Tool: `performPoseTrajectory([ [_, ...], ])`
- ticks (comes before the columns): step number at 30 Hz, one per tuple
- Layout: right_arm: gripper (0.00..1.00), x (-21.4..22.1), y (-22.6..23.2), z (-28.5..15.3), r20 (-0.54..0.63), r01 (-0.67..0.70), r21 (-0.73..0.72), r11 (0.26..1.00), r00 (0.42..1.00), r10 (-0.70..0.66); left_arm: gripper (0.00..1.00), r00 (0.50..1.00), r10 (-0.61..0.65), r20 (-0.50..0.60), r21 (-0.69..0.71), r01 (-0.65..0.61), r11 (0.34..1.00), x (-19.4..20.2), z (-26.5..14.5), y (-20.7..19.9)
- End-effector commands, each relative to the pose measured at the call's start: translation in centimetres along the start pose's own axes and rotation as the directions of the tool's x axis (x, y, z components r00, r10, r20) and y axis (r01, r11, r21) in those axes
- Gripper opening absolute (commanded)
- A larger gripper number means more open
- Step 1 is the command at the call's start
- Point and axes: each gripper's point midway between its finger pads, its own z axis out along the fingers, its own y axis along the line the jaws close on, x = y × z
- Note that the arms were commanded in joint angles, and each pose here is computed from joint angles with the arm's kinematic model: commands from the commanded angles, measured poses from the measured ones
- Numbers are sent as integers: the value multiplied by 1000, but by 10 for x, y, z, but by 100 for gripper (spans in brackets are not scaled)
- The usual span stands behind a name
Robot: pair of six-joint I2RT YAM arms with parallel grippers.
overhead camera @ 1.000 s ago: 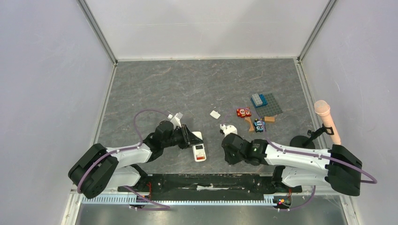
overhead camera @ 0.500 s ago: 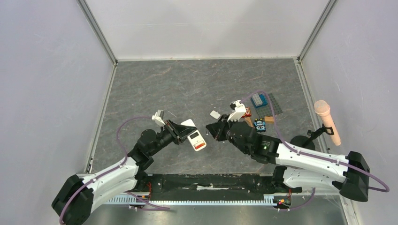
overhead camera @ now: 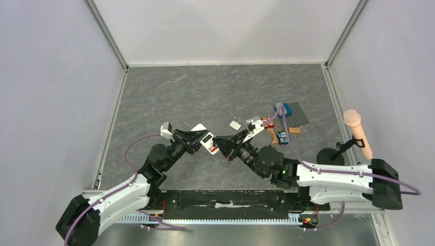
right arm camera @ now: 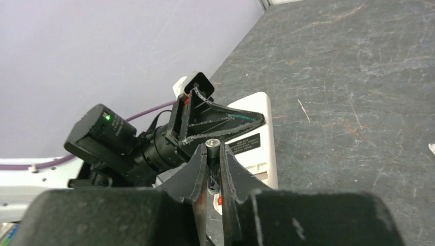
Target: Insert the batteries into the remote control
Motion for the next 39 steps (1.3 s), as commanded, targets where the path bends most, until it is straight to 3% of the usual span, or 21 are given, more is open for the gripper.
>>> performPoseTrajectory([
  [1, 6, -27, 16, 7, 120, 50, -1, 999, 992, -50, 2, 994, -105, 37, 127, 100, 987, -8, -1, -40],
  [23, 10, -1, 10, 12, 128, 89, 56, 994, 987, -96, 2, 983, -171, 60, 191, 157, 969, -16, -12, -49],
  [31, 13, 8, 14, 8, 100, -36, 42, 998, 994, 31, 2, 983, -163, 85, 258, 137, 956, -21, -16, -59],
  [39, 14, 19, 17, 9, 71, -37, 42, 998, 997, 34, 2, 984, -162, 75, 291, 134, 947, -20, -16, -67],
])
